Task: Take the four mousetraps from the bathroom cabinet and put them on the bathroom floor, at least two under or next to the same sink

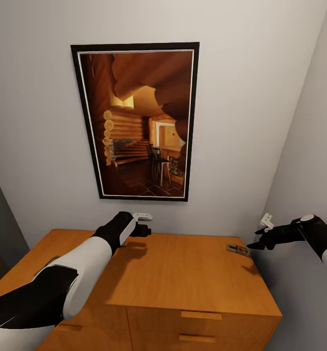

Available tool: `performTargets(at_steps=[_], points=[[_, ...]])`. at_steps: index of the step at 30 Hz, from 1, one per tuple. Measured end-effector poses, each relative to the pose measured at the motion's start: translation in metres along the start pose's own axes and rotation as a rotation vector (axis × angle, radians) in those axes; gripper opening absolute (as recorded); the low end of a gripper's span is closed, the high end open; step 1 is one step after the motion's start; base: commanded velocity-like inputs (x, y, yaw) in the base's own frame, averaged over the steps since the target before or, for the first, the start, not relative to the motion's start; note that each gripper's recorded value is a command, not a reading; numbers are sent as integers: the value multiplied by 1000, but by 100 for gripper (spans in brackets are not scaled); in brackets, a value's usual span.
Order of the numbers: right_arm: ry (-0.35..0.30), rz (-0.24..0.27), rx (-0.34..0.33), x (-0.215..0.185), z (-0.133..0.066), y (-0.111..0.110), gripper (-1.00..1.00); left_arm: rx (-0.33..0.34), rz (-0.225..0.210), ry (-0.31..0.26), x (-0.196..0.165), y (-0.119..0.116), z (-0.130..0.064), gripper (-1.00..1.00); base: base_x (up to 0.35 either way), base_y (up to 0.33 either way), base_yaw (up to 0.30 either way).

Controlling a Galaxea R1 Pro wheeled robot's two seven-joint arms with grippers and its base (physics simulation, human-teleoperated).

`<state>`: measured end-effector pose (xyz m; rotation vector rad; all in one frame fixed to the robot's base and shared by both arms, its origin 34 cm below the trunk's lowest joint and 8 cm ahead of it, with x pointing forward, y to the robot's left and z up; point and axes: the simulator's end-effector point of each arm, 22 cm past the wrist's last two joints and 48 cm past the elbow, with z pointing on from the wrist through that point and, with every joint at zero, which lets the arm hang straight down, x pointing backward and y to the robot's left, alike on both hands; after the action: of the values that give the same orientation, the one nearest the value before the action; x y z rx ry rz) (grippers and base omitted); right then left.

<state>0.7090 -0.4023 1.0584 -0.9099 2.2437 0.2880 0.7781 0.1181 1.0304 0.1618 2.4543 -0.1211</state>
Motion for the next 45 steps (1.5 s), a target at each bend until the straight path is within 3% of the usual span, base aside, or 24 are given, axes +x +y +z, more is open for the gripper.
performTargets(at_steps=[45], points=[[-6,0,4,1,-3,-3,100,0,0,1,0,0,1,100,39,-1,0]])
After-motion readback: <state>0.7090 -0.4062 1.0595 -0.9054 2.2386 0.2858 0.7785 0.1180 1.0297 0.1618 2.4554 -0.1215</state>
